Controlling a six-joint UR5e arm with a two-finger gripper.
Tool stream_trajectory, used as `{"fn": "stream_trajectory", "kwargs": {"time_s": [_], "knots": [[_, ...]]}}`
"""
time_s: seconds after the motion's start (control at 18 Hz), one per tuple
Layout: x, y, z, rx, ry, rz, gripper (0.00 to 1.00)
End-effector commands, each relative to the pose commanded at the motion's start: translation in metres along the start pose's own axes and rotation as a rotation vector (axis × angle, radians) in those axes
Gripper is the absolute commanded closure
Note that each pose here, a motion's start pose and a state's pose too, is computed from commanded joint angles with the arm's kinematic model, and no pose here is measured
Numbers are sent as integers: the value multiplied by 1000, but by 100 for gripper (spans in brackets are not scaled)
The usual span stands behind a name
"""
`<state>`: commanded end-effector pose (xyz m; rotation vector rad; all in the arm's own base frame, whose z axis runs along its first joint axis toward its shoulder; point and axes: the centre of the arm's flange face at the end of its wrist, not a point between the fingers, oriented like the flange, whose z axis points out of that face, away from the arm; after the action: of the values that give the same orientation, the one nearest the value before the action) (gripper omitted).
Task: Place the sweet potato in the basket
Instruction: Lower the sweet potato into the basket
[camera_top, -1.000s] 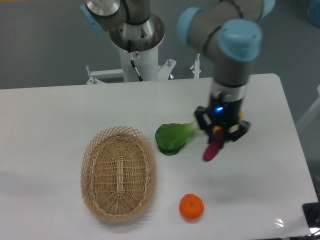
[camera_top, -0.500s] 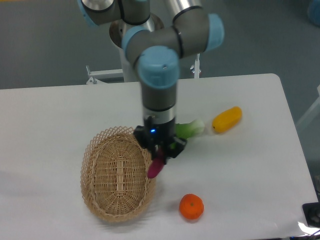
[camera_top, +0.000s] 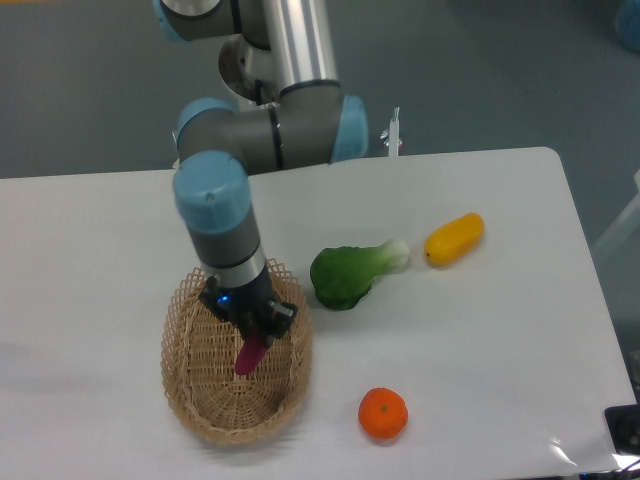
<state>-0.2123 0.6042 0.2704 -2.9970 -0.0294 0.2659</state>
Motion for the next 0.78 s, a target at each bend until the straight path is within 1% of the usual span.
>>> {"fn": "stream_trajectory", "kwargs": {"time_s": [0.11, 0.22, 0.39, 0.56, 0.61, 0.67, 0.72, 0.78], "knots": [[11, 6, 14, -19, 14, 14, 73], [15, 8, 18, -28, 22, 23, 72], [33, 11, 31, -54, 38, 47, 72], [37, 12, 33, -58, 43, 50, 72], [37, 13, 34, -59, 43, 50, 69], [36, 12, 33, -57, 42, 50, 61], [36, 12, 31, -54, 40, 50, 46], [35, 11, 31, -55, 36, 50, 26]]}}
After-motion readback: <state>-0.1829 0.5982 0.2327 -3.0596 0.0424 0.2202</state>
